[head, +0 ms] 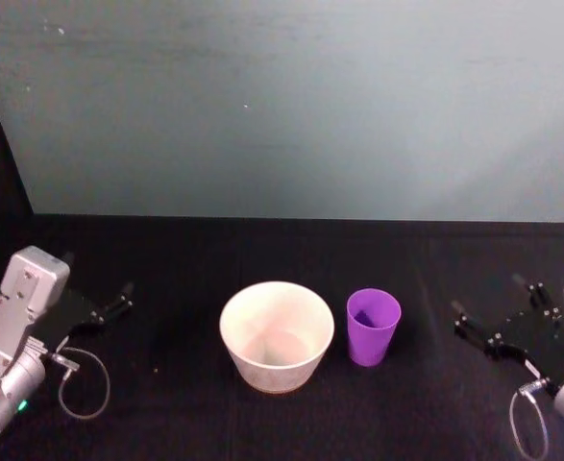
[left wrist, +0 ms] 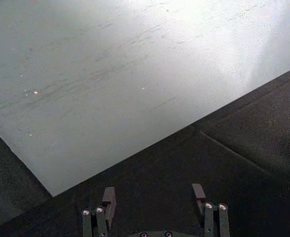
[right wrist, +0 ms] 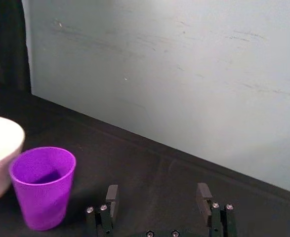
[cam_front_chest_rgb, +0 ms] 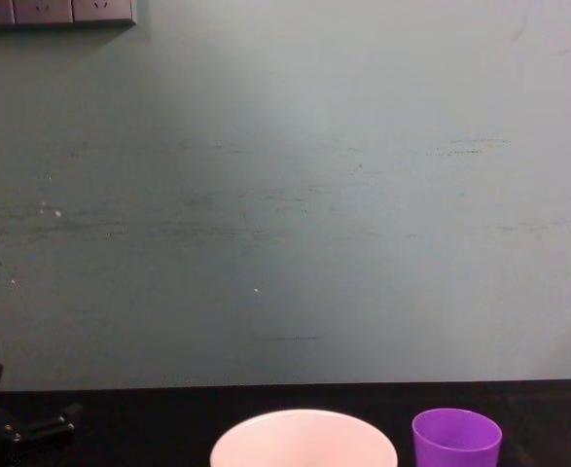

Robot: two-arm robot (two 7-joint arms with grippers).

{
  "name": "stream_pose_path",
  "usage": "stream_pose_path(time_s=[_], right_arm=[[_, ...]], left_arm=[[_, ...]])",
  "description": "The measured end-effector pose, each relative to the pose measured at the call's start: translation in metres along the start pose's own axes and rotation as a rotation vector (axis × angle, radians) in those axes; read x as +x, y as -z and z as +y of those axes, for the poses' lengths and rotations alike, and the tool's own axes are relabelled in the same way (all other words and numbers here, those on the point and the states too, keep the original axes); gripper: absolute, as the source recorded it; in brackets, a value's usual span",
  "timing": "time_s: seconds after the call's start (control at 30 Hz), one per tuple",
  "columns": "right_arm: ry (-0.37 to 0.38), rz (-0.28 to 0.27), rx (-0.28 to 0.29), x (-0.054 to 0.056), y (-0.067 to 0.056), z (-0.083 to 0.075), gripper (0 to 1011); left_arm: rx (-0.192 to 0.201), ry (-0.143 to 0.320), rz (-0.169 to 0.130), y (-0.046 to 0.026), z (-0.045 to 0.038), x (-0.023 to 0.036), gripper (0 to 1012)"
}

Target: Pick up the cup and pour the mung beans from the cup into the bowl.

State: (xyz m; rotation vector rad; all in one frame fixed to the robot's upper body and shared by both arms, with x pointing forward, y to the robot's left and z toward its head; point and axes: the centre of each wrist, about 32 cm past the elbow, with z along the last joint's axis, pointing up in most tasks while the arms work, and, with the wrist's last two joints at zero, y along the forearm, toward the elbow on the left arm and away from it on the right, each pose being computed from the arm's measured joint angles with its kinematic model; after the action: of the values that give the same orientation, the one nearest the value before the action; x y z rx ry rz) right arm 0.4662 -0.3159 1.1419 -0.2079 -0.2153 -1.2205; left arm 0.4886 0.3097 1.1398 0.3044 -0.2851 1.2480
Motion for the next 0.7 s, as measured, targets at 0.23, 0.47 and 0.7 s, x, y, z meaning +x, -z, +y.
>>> stream_pose_path(time_s=[0.23,0.47,0.7], right_arm=[[-0.038,0.075,0.008,-0.002,-0.002,-0.015,1003],[-0.125,0.175,0.017,-0.01,0.002,-0.025,1003],[-0.186,0.22,0.031,-0.018,0.007,-0.027,1003]], left_arm=[[0.0,0.0,0.0,0.0,0.0,0.0,1000],[0.0,0.0,0.0,0.0,0.0,0.0,1000],[0.0,0.0,0.0,0.0,0.0,0.0,1000]])
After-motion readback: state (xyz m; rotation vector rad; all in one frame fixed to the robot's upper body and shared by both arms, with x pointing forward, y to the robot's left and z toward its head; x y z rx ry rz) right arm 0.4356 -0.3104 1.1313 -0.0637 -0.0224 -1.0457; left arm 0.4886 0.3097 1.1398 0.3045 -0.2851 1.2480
